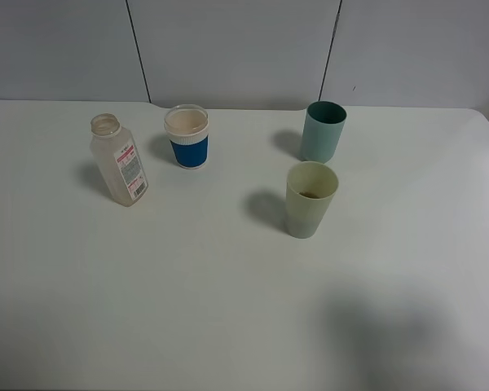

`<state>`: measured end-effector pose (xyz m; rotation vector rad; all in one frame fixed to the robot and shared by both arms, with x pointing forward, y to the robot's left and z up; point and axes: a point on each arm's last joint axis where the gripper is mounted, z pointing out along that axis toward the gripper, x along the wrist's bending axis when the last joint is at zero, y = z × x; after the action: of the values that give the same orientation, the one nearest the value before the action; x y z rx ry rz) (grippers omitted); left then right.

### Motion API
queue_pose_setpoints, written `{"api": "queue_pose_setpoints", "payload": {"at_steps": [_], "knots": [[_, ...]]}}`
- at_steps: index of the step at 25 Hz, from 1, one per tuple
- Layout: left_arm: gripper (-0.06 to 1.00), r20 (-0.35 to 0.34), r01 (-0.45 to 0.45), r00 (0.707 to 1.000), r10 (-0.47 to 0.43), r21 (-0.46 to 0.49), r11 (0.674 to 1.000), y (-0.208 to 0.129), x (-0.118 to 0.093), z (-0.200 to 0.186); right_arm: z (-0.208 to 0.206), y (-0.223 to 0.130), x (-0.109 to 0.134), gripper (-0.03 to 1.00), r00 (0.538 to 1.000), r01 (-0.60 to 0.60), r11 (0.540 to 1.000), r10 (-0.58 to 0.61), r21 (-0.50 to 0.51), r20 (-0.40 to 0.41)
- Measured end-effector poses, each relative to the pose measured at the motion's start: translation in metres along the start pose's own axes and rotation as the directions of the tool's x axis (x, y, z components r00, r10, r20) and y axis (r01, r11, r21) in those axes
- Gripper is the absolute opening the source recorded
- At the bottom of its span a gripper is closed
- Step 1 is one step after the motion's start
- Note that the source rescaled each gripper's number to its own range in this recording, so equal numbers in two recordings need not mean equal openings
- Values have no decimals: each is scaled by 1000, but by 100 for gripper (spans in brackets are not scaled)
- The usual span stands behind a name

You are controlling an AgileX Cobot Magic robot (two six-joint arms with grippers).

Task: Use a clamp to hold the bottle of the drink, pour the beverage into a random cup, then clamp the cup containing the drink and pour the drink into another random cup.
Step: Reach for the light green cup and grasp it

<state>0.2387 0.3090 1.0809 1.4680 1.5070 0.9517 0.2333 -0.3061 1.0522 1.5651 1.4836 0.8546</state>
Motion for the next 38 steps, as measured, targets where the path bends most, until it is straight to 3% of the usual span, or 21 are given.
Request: {"api": "queue_pose_setpoints", "payload": {"at_steps": [9,38], "knots": [[100,-13,3,1000,-2,68,998,-23,3,-2,0,0,0,100,1000,0,1000,0,0,0],[100,-10,2,1000,-1,58,998,-26,2,5,0,0,0,100,1000,0,1000,0,0,0]]}}
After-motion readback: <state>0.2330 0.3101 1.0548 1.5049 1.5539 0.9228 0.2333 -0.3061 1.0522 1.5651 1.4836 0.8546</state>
